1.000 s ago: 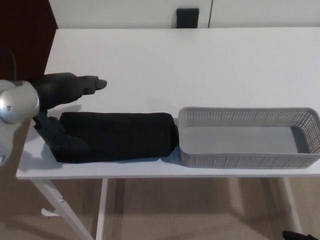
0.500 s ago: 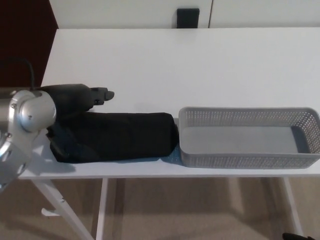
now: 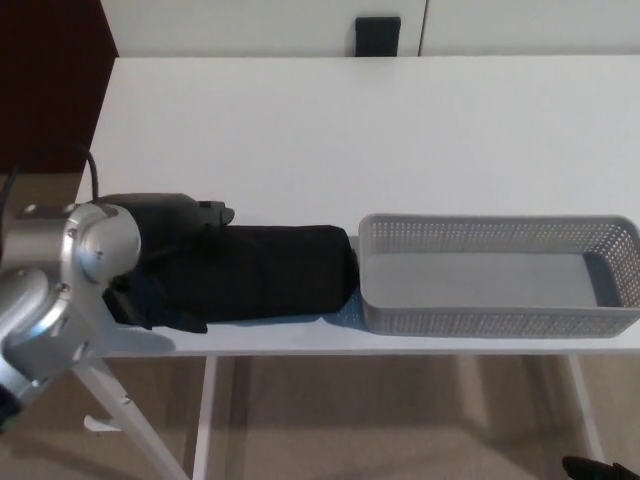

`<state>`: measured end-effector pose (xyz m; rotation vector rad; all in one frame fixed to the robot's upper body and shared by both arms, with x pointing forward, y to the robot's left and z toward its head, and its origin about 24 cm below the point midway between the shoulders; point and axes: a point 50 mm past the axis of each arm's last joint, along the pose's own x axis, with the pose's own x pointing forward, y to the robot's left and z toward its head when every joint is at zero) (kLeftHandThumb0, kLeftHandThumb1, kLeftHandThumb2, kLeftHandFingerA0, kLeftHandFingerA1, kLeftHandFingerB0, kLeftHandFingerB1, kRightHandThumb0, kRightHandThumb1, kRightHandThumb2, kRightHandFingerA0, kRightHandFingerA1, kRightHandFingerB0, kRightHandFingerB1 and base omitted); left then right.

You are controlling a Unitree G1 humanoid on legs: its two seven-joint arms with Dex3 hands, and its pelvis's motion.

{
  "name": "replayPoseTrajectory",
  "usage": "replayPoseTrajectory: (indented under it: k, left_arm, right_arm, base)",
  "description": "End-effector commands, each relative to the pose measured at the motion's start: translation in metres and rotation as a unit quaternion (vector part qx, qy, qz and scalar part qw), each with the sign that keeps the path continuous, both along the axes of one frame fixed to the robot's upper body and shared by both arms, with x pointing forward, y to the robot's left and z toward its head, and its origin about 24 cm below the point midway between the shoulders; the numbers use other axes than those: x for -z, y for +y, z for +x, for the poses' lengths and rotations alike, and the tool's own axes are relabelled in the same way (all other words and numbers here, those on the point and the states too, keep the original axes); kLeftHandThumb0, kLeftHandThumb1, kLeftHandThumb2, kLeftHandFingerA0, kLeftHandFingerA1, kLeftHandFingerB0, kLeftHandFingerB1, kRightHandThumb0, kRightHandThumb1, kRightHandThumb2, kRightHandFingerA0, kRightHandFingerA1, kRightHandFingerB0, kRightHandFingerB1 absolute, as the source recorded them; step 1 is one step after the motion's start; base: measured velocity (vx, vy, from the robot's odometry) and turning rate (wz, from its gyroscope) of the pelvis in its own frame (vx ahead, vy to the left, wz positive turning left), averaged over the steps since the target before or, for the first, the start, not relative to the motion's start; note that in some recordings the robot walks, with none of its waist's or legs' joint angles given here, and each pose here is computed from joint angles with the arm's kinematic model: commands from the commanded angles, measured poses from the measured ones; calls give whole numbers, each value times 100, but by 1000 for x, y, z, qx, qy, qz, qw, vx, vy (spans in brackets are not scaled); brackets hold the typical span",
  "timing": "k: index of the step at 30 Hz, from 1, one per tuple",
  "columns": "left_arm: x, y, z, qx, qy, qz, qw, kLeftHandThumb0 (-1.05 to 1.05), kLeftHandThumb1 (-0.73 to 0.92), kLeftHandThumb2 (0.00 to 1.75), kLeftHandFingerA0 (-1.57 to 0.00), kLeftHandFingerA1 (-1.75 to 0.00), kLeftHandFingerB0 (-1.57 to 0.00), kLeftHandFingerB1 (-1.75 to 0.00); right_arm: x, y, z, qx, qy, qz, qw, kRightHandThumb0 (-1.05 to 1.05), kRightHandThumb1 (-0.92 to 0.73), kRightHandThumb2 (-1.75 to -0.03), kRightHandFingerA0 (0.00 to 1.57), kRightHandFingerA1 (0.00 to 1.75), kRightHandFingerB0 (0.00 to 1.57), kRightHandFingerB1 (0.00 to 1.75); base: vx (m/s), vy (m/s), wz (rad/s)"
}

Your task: The robot walk towards a table in front and pick up a black pencil case on the left hand side and put the pencil case into a small container on the right hand side

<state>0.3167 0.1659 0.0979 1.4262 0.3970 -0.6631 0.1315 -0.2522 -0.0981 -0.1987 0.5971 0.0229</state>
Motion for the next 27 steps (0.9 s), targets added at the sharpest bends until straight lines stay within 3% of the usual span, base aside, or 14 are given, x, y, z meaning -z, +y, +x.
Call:
replayPoseTrajectory:
  k: [1,6,7,8,12,15,17,18,19,20,22,23,25,27]
  left_arm:
    - [8,3,1,-10,-20,31,999,-66,40,79,0,0,0,-2]
    - [17,2,3,-9,-31,42,999,-67,40,80,0,0,0,-4]
    - [20,2,2,-7,-33,43,999,-68,40,80,0,0,0,-4]
    - [22,1,2,-7,-34,43,998,-68,40,80,0,0,0,-4]
    - [34,1,-1,0,-34,46,998,-67,38,81,0,-3,0,-7]
    - [46,-3,-5,14,-45,64,997,-57,35,79,-2,-24,-2,-20]
    - [50,-5,-6,32,-49,84,995,-57,44,54,-22,-31,-2,-23]
    - [60,-6,-11,41,-43,68,996,-37,54,57,-81,-85,-17,-28]
    - [63,-7,-12,46,-44,64,996,-31,62,59,-81,-105,-28,-30]
    - [69,-7,-15,51,-44,57,996,-25,70,61,-88,-87,-55,-37]
    - [76,-8,-19,52,-48,50,996,-25,69,60,-79,-98,-69,-40]
    - [77,-7,-20,55,-61,44,996,-26,68,60,-77,-78,-79,-47]
    - [79,-6,-22,59,-80,45,994,-30,76,62,-77,-77,-72,-46]
    - [79,-4,-24,58,-100,24,993,-25,84,65,-71,-127,-71,-58]
  right_arm:
    - [-2,-6,-1,-1,4,-9,1000,-56,-44,-75,60,52,32,45]
    - [-3,-6,2,-5,0,-9,1000,-56,-44,-75,60,53,31,45]
    - [-3,-6,2,-5,-1,-10,1000,-50,-52,-56,67,41,37,36]
    - [-3,-6,3,-5,-1,-9,1000,-55,-44,-75,61,53,31,45]
    - [-3,-6,3,-2,-4,-4,1000,-55,-43,-75,62,53,32,45]
    - [-4,-5,5,-4,-8,-5,1000,-56,-44,-75,61,53,33,45]
    - [-5,-4,6,-2,-10,-6,1000,-55,-44,-74,62,52,33,45]
    - [-6,-3,7,-4,-13,-5,1000,-55,-44,-74,61,52,33,45]
    - [-7,-3,7,-5,-13,-6,1000,-56,-44,-74,62,52,33,45]
    - [-7,-3,8,-5,-15,-9,1000,-55,-44,-75,61,52,32,45]
    - [-8,-3,8,-6,-17,-9,1000,-55,-44,-74,61,52,32,45]
    - [-9,-2,10,-7,-19,-8,1000,-55,-44,-74,62,53,33,46]
    - [-9,-2,11,-8,-18,-11,1000,-56,-44,-75,62,53,33,46]
    - [-9,-2,11,-12,-16,-15,1000,-55,-45,-75,61,53,34,46]
  base:
    - [0,0,0]
    - [0,0,0]
    - [0,0,0]
    - [0,0,0]
    - [0,0,0]
    - [0,0,0]
    - [0,0,0]
    - [0,0,0]
    - [0,0,0]
    - [0,0,0]
    - [0,0,0]
    - [0,0,0]
    - [0,0,0]
    - [0,0,0]
